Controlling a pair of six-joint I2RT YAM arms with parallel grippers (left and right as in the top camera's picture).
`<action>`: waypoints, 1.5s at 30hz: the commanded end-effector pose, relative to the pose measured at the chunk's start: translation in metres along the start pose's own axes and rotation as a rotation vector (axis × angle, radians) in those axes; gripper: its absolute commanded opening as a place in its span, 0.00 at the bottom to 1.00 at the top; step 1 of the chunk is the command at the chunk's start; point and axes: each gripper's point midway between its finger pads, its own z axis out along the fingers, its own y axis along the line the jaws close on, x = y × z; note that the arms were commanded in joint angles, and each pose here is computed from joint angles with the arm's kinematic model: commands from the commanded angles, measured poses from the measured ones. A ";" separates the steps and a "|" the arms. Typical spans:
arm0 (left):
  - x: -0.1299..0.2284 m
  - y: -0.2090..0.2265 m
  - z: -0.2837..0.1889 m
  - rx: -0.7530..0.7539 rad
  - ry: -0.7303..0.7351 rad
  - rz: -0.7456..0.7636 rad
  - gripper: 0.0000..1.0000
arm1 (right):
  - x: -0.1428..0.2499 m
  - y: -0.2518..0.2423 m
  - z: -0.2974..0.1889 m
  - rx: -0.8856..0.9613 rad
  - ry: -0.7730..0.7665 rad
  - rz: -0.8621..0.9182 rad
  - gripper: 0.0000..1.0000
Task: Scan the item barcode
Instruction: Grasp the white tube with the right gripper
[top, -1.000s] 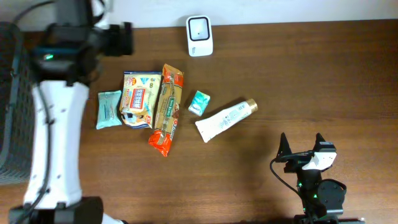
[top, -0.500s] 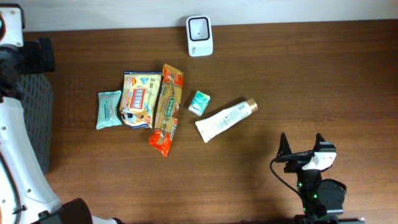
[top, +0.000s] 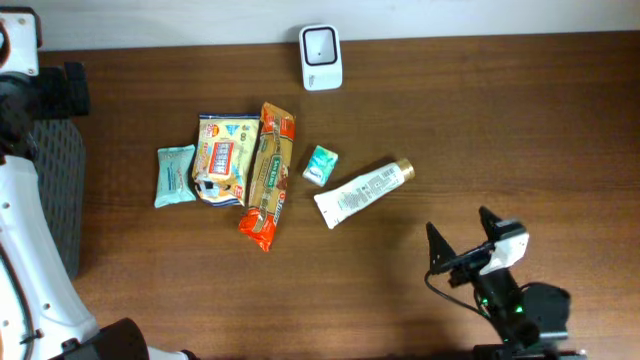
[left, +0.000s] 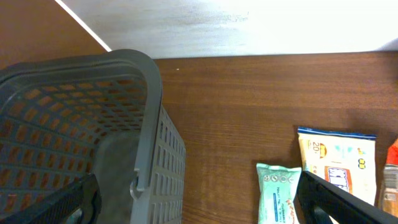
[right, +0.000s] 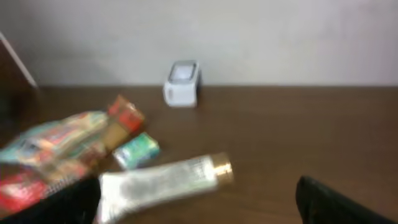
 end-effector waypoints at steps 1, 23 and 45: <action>-0.006 0.000 -0.010 0.001 -0.028 0.012 0.99 | -0.051 0.021 0.000 -0.068 0.163 0.085 0.98; -0.006 0.000 -0.010 0.001 -0.028 0.011 0.99 | 0.174 -0.023 0.167 0.406 0.959 0.889 0.62; -0.006 0.000 -0.010 0.001 -0.028 0.011 0.99 | 0.183 0.021 0.182 0.247 1.124 0.818 0.04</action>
